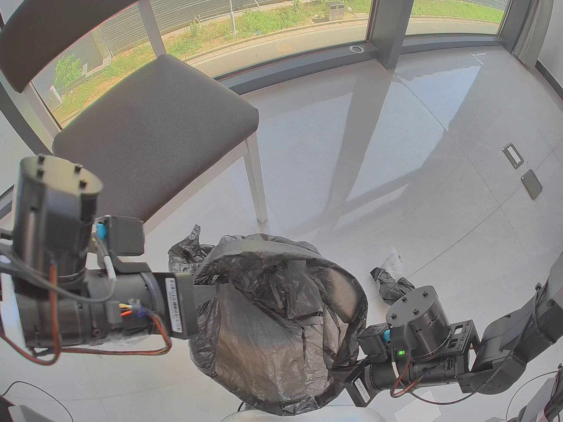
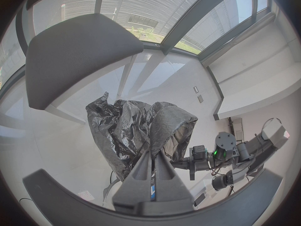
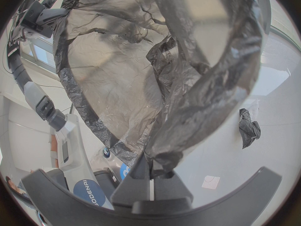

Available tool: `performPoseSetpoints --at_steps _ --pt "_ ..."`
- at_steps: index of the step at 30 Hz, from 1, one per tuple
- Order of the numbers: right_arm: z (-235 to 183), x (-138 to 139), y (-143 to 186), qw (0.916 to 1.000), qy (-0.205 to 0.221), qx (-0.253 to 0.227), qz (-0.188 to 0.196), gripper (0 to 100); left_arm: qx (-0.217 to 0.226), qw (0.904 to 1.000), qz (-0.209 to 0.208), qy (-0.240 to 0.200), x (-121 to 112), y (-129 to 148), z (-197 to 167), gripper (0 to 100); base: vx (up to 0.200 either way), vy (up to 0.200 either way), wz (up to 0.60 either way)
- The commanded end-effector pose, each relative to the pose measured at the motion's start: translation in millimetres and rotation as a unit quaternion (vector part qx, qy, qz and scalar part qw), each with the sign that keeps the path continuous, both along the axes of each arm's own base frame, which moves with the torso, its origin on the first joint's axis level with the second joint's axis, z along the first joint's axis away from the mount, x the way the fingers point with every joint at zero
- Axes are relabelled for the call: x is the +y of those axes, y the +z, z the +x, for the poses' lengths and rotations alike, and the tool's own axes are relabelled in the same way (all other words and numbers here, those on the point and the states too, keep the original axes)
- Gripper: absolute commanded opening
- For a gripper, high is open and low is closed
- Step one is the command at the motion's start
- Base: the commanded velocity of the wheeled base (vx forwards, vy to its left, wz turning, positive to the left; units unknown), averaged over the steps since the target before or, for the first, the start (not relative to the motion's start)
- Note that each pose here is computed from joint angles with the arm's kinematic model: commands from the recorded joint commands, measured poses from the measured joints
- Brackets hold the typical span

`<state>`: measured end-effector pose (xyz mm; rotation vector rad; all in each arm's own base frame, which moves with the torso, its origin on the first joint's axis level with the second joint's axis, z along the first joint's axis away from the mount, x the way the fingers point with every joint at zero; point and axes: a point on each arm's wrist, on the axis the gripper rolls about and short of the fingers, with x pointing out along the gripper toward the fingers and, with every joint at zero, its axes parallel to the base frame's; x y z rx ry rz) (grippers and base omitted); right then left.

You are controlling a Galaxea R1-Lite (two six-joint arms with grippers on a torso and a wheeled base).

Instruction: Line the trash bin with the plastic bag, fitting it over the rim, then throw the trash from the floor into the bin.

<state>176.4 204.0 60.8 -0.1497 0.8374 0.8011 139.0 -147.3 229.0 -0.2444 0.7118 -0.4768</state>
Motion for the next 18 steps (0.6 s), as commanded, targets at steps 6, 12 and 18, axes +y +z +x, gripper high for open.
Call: performPoseSetpoints --at_steps 6,12,18 --pt "8 -5 -17 0.9985 -0.007 0.044 -0.031 0 0.052 0.9973 0.037 0.037 -24 -40 56 0 0.0 0.0 0.0" --pt "17 -7 -10 0.9989 -0.021 0.036 -0.021 0 0.074 0.9951 0.037 0.054 -26 -51 84 0 0.0 0.0 0.0" --pt "24 -11 11 0.9993 -0.036 0.008 0.009 0 0.077 0.9932 0.03 0.082 -25 -62 113 0 0.0 0.0 0.0"
